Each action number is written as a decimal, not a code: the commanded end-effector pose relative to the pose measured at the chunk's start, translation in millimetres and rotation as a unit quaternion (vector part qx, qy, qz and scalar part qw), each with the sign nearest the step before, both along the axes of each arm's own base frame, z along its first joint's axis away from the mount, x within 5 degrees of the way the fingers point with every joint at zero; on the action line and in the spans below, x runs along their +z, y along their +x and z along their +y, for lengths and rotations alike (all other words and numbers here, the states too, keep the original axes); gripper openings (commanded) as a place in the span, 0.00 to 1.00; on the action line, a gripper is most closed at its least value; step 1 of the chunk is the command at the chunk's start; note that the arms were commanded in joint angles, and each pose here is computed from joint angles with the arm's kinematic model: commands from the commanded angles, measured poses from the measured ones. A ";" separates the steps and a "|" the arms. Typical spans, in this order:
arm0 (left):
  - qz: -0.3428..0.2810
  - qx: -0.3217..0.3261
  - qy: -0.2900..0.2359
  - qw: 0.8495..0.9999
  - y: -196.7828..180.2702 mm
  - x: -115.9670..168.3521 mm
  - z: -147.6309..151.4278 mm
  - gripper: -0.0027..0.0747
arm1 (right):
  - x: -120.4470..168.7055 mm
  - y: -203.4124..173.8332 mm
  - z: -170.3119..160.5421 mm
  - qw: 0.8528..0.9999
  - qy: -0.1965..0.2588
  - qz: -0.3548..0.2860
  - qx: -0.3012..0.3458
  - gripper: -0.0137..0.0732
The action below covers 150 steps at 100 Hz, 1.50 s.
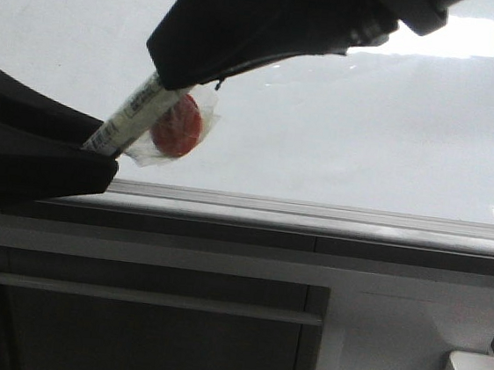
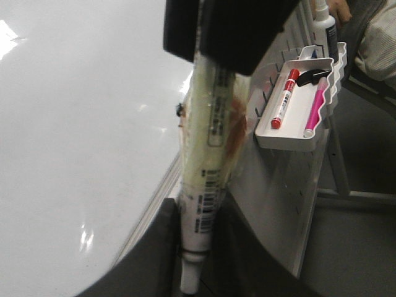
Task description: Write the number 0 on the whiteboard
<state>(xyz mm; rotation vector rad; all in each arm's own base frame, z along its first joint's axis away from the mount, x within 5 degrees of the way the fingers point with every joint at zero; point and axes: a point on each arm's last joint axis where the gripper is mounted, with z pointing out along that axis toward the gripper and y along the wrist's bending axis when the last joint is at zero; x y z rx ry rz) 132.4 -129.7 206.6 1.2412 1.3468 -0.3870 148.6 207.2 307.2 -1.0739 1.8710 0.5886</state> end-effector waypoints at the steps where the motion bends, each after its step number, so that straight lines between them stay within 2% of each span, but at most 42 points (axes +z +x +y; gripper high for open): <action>1: -0.006 0.019 -0.088 0.996 3.8 19.8 -2.2 0.02 | 15.6 4.0 -0.1 0.999 0.024 -0.040 -0.005 0.14; 5: -0.004 0.025 -0.100 0.995 4.6 21.4 -1.8 0.04 | 15.4 3.9 -0.2 0.999 0.023 -0.039 -0.005 0.07; 14: -0.013 0.017 -0.122 0.992 3.7 25.8 -2.6 0.22 | 15.2 3.8 -0.2 0.999 0.023 -0.038 -0.004 0.07; 23: -0.020 0.014 -0.144 0.989 3.3 29.9 -2.9 0.51 | 15.4 4.3 -0.5 0.999 0.023 -0.039 -0.006 0.07; 26: -0.021 0.016 -0.149 0.989 3.4 30.9 -2.6 0.57 | 15.5 4.4 -0.4 0.999 0.024 -0.040 -0.006 0.07; 30: -0.021 0.020 -0.154 0.988 3.6 32.2 -1.8 0.64 | 15.5 5.6 -1.3 0.999 0.024 -0.039 -0.009 0.07; 35: -0.023 0.020 -0.155 0.987 3.0 33.2 -1.4 0.66 | 15.5 7.0 -2.4 0.999 0.024 -0.040 -0.012 0.07; 61: -0.077 0.017 -0.191 0.978 -11.6 57.4 9.0 0.65 | 17.0 28.8 -20.0 0.996 0.027 -0.047 -0.068 0.07; 67: -0.085 0.031 -0.203 0.975 -15.0 63.9 14.3 0.64 | 18.1 34.2 -24.5 0.995 0.031 -0.052 -0.083 0.07; 74: -0.085 0.061 -0.224 0.969 -18.2 71.7 22.9 0.58 | 21.7 38.3 -29.1 0.992 0.042 -0.064 -0.098 0.07; 81: -0.075 0.099 -0.259 0.958 -20.7 79.5 33.1 0.47 | 25.6 40.6 -29.3 0.989 0.057 -0.081 -0.105 0.07; 91: -0.065 0.136 -0.311 0.939 -25.4 89.2 46.0 0.22 | 31.2 44.9 -28.6 0.984 0.083 -0.109 -0.118 0.07; 100: -0.083 0.153 -0.317 0.932 -27.4 92.9 51.7 0.00 | 30.1 46.6 -27.5 0.983 0.084 -0.111 -0.120 0.07; 116: -0.098 0.161 -0.309 0.932 -27.3 93.6 53.2 0.01 | 30.1 46.6 -27.5 0.983 0.084 -0.111 -0.120 0.07; 135: -0.095 0.166 -0.313 0.930 -26.7 93.8 54.0 0.01 | 27.8 47.3 -24.2 0.988 0.059 -0.092 -0.107 0.07; 150: -0.095 0.166 -0.314 0.930 -26.7 93.8 54.1 0.01 | 31.0 48.5 -24.1 0.986 0.068 -0.103 -0.110 0.07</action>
